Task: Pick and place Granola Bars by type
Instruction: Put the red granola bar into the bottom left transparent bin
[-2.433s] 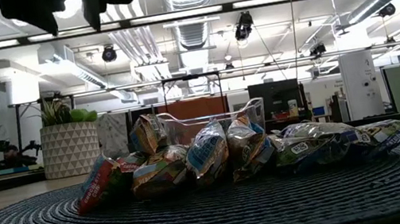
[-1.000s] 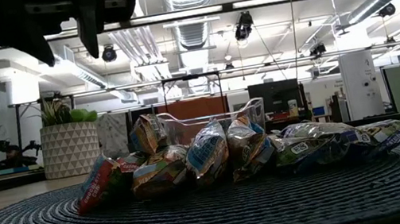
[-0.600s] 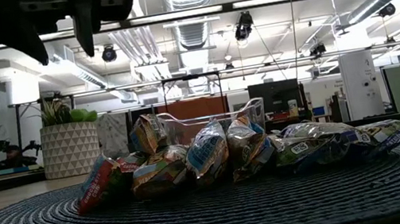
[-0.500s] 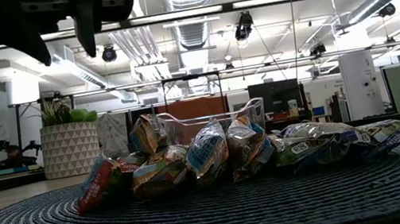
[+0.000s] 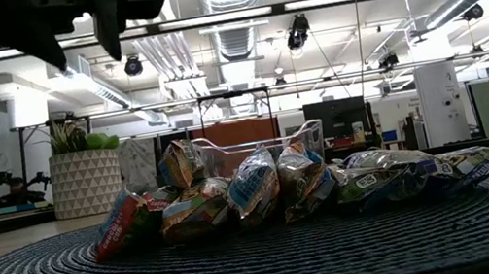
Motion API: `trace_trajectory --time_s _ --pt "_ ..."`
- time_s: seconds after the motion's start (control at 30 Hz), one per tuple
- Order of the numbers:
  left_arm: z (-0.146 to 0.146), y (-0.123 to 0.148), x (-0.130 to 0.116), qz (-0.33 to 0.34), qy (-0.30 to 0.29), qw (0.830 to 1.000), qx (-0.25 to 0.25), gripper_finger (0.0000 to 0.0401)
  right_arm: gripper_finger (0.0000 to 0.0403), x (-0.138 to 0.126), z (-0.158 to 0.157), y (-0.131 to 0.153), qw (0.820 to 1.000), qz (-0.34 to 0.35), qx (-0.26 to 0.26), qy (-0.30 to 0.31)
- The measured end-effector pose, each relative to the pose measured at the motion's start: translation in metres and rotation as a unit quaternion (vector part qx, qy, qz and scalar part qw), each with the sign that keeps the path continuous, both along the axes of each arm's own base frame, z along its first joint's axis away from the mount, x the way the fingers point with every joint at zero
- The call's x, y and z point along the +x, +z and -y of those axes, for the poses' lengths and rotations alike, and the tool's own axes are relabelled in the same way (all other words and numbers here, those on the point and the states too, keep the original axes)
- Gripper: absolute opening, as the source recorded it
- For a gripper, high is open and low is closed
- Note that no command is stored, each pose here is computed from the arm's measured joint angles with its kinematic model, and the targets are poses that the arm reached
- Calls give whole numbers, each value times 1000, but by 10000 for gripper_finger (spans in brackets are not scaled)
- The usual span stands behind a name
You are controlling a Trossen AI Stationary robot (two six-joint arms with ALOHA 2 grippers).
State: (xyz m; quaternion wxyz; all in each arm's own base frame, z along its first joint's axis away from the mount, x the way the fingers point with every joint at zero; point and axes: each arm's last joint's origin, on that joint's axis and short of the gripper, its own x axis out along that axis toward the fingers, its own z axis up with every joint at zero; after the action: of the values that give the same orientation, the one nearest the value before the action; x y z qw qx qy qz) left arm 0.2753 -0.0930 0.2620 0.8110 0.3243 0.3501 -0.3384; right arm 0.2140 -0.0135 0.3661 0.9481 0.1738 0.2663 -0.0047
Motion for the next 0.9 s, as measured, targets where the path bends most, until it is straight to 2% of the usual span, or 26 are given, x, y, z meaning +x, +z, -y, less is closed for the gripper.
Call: trace_trajectory --time_s 0.13,0.47,0.9 --pt "0 6 2 10 2 1000 -1 144 8 0 0 0 1000 0 0 0" --pt "0 7 2 11 5 1000 -1 55 8 0 0 0 1000 0 0 0" --pt "1 15 4 21 12 1000 -10 3 8 0 0 -1 1000 -1 -3 2"
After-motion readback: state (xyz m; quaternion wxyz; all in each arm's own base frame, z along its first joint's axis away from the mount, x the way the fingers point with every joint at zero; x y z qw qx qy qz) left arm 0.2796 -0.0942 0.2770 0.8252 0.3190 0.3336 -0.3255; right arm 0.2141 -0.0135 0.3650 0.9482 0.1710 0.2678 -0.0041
